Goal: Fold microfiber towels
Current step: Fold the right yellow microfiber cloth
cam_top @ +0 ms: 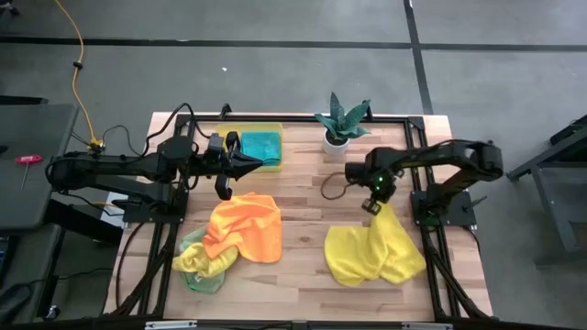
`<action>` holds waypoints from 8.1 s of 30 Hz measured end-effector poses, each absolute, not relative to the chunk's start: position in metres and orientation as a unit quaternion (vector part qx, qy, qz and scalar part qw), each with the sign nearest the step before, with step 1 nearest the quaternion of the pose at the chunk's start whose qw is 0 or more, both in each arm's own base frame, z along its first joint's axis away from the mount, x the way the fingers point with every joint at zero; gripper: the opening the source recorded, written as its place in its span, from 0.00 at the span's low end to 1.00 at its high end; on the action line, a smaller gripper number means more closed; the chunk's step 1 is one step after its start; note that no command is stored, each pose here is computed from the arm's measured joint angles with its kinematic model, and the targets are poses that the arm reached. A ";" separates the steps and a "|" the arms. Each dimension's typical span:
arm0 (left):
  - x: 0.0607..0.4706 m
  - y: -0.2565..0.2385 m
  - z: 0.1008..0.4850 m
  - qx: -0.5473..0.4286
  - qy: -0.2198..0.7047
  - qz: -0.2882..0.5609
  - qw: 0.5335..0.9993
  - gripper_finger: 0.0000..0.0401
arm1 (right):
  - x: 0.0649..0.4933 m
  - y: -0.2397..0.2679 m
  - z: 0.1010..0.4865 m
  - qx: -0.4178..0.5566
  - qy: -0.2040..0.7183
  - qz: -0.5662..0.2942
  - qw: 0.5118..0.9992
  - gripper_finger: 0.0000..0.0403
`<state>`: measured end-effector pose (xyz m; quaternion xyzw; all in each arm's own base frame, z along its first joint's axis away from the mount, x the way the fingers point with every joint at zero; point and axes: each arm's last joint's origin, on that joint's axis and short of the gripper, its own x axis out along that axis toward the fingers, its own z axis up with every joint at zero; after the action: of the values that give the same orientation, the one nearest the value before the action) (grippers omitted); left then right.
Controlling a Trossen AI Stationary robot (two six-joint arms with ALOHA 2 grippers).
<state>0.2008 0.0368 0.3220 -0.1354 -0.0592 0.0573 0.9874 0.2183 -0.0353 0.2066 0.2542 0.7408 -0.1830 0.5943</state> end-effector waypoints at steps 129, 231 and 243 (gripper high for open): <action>0.332 0.037 0.211 -0.184 0.312 0.202 0.910 0.00 | 0.273 -0.081 0.131 0.243 0.430 -0.246 0.834 0.02; 0.366 0.053 0.306 0.260 0.224 0.080 0.936 0.00 | 0.152 0.028 0.383 0.132 0.410 -0.281 0.858 0.00; 0.373 -0.024 0.235 0.044 0.224 0.029 0.973 0.00 | 0.176 0.085 0.311 0.210 0.492 -0.254 0.805 0.00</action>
<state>0.3734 -0.0241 0.2349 0.0436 0.2241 0.0285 0.9732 0.1762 0.0850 0.3107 0.2101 0.4923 -0.2544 0.8055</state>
